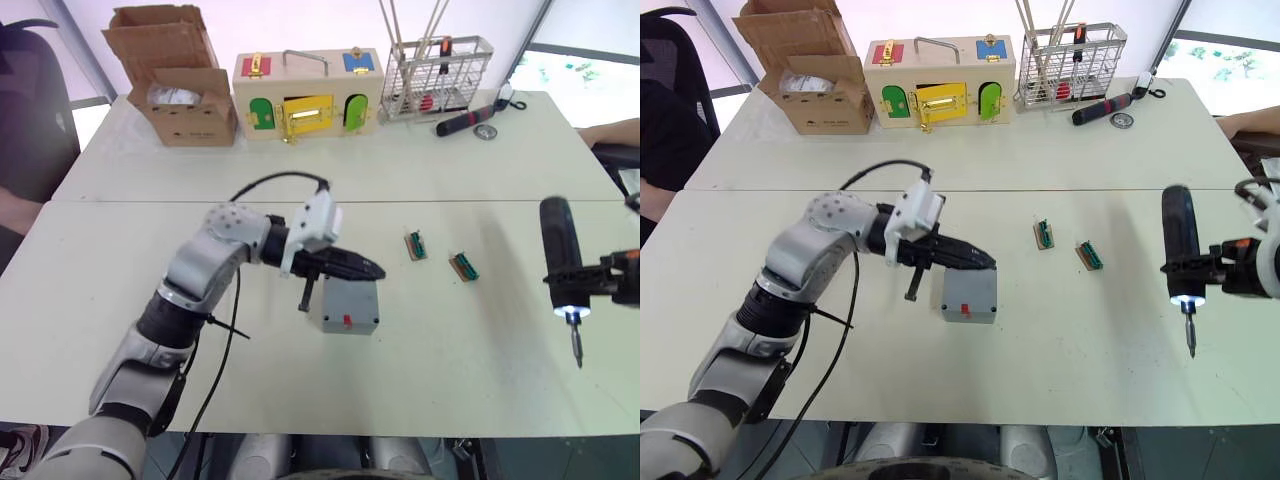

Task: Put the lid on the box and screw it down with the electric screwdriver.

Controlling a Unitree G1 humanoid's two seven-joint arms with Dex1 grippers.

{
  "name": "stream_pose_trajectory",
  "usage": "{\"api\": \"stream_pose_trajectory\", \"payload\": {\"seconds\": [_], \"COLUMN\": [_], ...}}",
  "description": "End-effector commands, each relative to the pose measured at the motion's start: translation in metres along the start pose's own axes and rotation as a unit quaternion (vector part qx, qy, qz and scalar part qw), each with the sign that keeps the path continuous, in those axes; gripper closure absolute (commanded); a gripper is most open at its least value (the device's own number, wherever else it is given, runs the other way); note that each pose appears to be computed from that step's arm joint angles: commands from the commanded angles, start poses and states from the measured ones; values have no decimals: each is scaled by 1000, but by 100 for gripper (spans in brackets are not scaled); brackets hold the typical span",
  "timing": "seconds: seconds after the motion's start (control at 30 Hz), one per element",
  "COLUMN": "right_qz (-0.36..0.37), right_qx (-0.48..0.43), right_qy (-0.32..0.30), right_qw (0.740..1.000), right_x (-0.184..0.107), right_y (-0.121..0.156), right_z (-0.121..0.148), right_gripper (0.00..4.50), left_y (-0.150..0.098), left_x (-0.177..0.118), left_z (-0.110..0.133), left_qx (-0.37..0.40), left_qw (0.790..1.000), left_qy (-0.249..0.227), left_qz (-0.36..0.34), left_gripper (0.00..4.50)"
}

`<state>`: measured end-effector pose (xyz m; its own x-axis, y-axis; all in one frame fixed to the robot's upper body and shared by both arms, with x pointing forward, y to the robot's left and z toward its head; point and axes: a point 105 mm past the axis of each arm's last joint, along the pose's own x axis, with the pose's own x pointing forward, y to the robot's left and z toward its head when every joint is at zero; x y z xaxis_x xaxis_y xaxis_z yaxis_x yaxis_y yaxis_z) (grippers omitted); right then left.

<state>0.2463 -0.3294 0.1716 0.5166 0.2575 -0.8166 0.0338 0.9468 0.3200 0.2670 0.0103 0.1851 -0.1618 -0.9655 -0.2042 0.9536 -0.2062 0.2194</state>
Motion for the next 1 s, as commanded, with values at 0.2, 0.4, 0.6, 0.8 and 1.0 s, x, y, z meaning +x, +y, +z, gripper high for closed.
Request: {"api": "stream_pose_trajectory", "payload": {"seconds": [0.2, 0.4, 0.6, 0.8, 1.0], "right_qz": [-18, -36, -48, -67, 36], "right_qx": [8, -7, -19, -89, -266], "right_qy": [14, 30, 25, -59, -175], "right_qw": [1000, 999, 998, 992, 947], "right_x": [13, 18, 22, 6, -24], "right_y": [-9, -14, -17, -13, 55], "right_z": [1, -2, 0, 32, 66], "right_gripper": [264, 214, 23, 3, 3], "left_y": [-11, -9, 1, 19, 41], "left_x": [6, 5, 0, -21, -71], "left_z": [-10, -17, -16, -11, -16], "left_qx": [17, 20, 34, 17, -35], "left_qw": [1000, 999, 997, 993, 972], "left_qy": [18, 39, 43, 29, 27], "left_qz": [5, 21, 51, 110, 229], "left_gripper": [450, 450, 450, 450, 450]}}
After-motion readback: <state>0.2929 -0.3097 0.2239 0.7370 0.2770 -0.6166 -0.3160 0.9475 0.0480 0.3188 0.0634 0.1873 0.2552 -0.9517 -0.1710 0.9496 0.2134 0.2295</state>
